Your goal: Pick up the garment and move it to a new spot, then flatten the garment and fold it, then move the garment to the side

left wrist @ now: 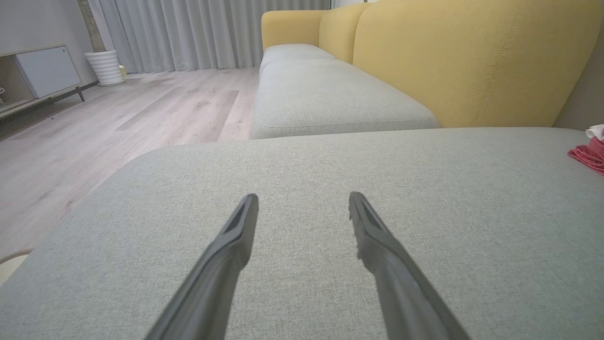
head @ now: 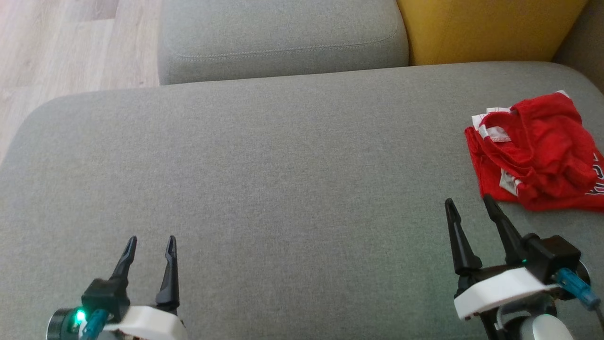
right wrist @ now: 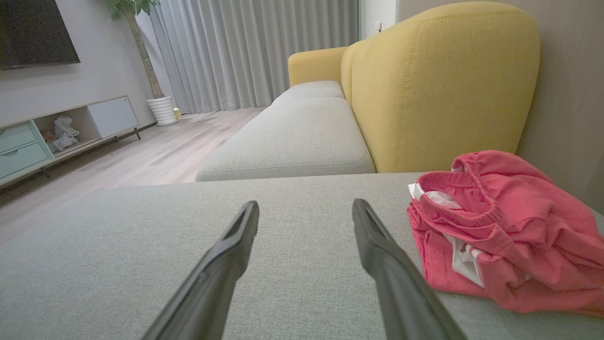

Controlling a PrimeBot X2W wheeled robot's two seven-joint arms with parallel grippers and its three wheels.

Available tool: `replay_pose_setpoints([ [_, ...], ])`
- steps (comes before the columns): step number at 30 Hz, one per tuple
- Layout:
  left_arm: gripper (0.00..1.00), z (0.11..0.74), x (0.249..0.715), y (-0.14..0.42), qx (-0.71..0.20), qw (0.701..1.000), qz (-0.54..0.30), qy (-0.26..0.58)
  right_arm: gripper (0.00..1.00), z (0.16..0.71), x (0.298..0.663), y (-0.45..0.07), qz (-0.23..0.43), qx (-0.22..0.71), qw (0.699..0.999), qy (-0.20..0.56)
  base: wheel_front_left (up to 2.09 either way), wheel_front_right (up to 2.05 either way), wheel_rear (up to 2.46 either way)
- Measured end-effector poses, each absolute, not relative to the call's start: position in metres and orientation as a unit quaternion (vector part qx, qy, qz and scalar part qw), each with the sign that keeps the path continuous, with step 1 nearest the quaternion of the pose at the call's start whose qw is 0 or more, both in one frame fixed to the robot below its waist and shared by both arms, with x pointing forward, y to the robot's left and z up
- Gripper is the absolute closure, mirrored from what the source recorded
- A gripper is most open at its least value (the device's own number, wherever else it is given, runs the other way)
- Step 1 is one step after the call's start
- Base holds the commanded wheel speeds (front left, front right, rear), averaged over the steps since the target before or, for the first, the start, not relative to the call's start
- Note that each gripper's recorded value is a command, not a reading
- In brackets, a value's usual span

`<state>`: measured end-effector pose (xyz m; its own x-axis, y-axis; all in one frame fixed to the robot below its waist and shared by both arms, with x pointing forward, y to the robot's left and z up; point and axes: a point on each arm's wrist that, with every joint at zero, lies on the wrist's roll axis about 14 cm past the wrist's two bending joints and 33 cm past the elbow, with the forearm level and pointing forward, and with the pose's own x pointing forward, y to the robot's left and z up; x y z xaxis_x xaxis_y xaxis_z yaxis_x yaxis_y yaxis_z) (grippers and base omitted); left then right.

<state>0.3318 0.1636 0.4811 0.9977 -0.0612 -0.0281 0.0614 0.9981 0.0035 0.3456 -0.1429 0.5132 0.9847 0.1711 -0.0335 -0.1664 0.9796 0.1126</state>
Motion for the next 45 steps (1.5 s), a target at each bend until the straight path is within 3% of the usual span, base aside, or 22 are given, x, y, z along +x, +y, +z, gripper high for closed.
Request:
replay_pose_setpoints([
  [11, 0.00, 0.482, 0.335, 0.163, 0.002, 0.999, -0.031, 0.013, 0.00, 0.510, 0.347, -0.143, 0.085, 0.064, 0.994, 0.028, 0.00, 0.00, 0.00],
  [12, 1.00, 0.483, 0.336, 0.163, 0.001, 0.999, -0.031, 0.011, 1.00, 0.508, 0.347, -0.143, 0.085, 0.065, 0.994, 0.032, 0.00, 0.00, 0.00],
  [18, 1.00, 0.456, 0.323, 0.161, -0.020, 0.998, -0.022, 0.059, 1.00, 0.482, 0.338, -0.143, 0.079, 0.081, 0.991, 0.074, 0.00, 0.00, 0.00],
  [45, 1.00, 0.444, 0.330, 0.170, -0.180, 0.978, 0.010, 0.106, 1.00, 0.475, 0.341, -0.151, 0.054, 0.242, 0.965, 0.082, 0.00, 0.00, 0.00],
])
